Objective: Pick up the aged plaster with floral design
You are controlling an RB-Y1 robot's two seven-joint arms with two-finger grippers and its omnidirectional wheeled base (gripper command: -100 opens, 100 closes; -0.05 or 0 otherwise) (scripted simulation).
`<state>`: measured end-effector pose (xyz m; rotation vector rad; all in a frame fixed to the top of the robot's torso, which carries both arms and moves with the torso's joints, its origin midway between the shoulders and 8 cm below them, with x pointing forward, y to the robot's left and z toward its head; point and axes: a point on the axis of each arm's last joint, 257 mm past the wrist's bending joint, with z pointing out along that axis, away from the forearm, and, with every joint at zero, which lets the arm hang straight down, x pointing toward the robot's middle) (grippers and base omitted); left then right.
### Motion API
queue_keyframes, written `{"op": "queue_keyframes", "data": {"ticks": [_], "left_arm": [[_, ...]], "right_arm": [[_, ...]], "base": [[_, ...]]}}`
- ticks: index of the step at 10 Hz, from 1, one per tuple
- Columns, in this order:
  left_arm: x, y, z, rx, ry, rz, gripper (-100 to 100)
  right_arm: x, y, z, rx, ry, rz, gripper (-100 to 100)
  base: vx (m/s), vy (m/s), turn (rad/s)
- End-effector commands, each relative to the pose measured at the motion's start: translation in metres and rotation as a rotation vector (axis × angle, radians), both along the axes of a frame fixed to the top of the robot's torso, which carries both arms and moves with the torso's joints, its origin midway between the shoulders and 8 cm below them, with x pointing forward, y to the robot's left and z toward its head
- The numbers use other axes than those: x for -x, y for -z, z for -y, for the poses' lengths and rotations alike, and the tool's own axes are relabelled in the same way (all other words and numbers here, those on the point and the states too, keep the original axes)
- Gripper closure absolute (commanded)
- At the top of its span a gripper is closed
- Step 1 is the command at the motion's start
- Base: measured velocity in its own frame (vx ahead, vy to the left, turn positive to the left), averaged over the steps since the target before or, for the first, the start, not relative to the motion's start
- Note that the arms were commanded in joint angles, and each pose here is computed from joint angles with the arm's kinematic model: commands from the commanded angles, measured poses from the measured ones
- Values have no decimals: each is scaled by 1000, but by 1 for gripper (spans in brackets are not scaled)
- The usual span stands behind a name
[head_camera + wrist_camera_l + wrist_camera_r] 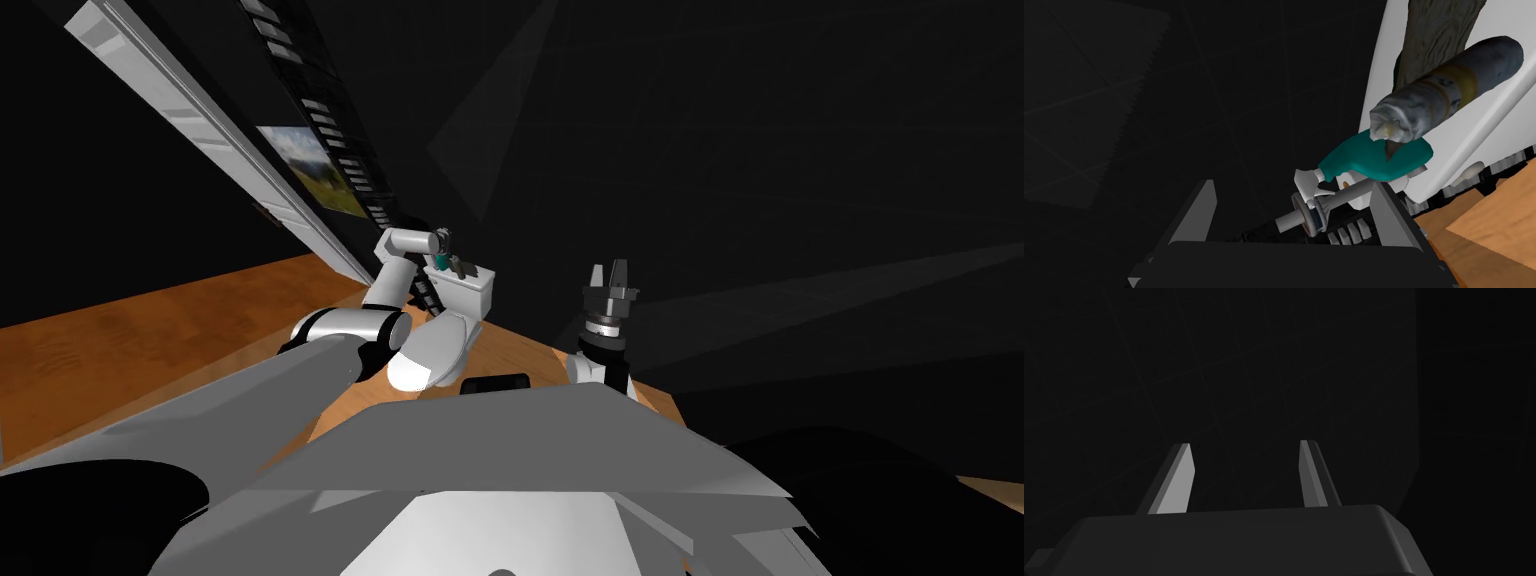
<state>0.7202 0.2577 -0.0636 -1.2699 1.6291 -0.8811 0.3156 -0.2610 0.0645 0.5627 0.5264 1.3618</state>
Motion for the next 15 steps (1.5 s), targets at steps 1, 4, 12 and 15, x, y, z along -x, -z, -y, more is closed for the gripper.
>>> {"op": "queue_keyframes", "data": {"ticks": [1,4,12,15], "left_arm": [[-2,-1,1,4,-7,-49,-100],[1,10,1,8,-16,-134,-100],[23,40,4,18,-46,-397,-100],[35,57,3,20,-57,-484,-100]], "right_arm": [[0,0,0,0,0,0,0],[0,0,0,0,0,0,0],[0,0,0,0,0,0,0],[0,0,0,0,0,0,0]], "base": [[28,42,-127],[20,27,-55],[41,42,-85],[48,37,-63]]}}
